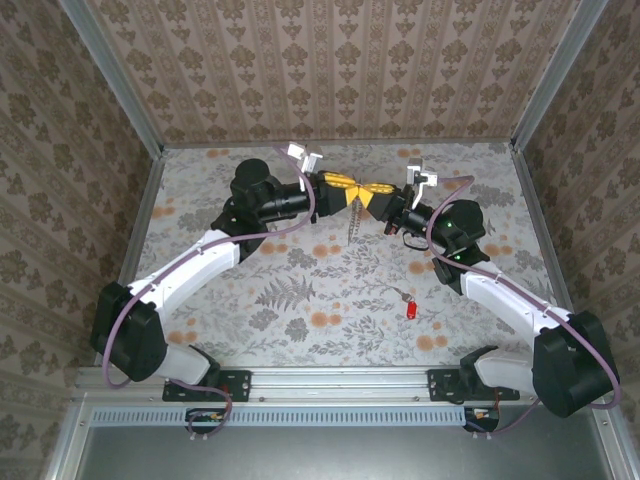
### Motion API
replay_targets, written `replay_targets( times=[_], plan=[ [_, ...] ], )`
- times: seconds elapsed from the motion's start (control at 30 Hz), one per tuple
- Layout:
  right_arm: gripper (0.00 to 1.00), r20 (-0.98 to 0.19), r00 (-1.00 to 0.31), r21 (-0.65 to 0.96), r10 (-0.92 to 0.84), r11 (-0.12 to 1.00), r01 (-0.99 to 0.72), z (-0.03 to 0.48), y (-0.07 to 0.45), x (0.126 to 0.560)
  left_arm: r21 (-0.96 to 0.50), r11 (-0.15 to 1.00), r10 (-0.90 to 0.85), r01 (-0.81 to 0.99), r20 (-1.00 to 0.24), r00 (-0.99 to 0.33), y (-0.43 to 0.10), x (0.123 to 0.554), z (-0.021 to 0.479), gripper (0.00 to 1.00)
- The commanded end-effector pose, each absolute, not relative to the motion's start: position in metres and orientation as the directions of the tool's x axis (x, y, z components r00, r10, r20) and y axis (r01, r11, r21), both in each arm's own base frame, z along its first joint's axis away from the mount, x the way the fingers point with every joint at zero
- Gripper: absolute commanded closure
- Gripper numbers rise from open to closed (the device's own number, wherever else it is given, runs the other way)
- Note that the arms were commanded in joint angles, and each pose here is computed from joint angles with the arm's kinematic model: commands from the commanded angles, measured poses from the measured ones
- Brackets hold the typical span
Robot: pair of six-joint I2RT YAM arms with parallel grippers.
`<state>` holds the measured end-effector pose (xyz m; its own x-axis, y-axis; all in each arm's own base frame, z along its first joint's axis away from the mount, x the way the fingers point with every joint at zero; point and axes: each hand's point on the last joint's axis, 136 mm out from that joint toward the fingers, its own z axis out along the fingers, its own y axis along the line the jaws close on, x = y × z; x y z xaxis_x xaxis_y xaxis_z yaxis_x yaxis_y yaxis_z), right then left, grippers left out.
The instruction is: Put the keys on the keyring
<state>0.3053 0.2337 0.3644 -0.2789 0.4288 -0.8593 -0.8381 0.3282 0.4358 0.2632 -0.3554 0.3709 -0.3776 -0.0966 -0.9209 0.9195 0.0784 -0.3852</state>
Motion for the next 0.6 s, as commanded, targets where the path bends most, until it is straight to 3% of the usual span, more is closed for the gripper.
replay_targets(
  times=[0.0,0.1,0.47,0.57],
  plan=[
    [1.0,-0.865,-0.214,0.388,0.454,0.333,-0.859,0.384,0.23,0.301,-0.312,0.048,-0.137,0.949,-0.943,-0.303,-0.349,0.254,0.395,0.8],
    [1.0,-0.864,-0.215,0.39,0.454,0.336,-0.857,0.383,0.23,0.301,-0.309,0.035,-0.133,0.951,-0.944,-0.302,-0.35,0.251,0.395,0.84],
    [1.0,-0.865,-0.216,0.391,0.454,0.338,-0.856,0.384,0.23,0.303,-0.301,-0.04,-0.086,0.953,-0.949,-0.303,-0.356,0.236,0.389,0.85],
    [1.0,-0.865,-0.215,0.391,0.453,0.34,-0.855,0.384,0.23,0.303,-0.297,-0.042,-0.081,0.954,-0.951,-0.3,-0.356,0.235,0.388,0.91]
  ],
)
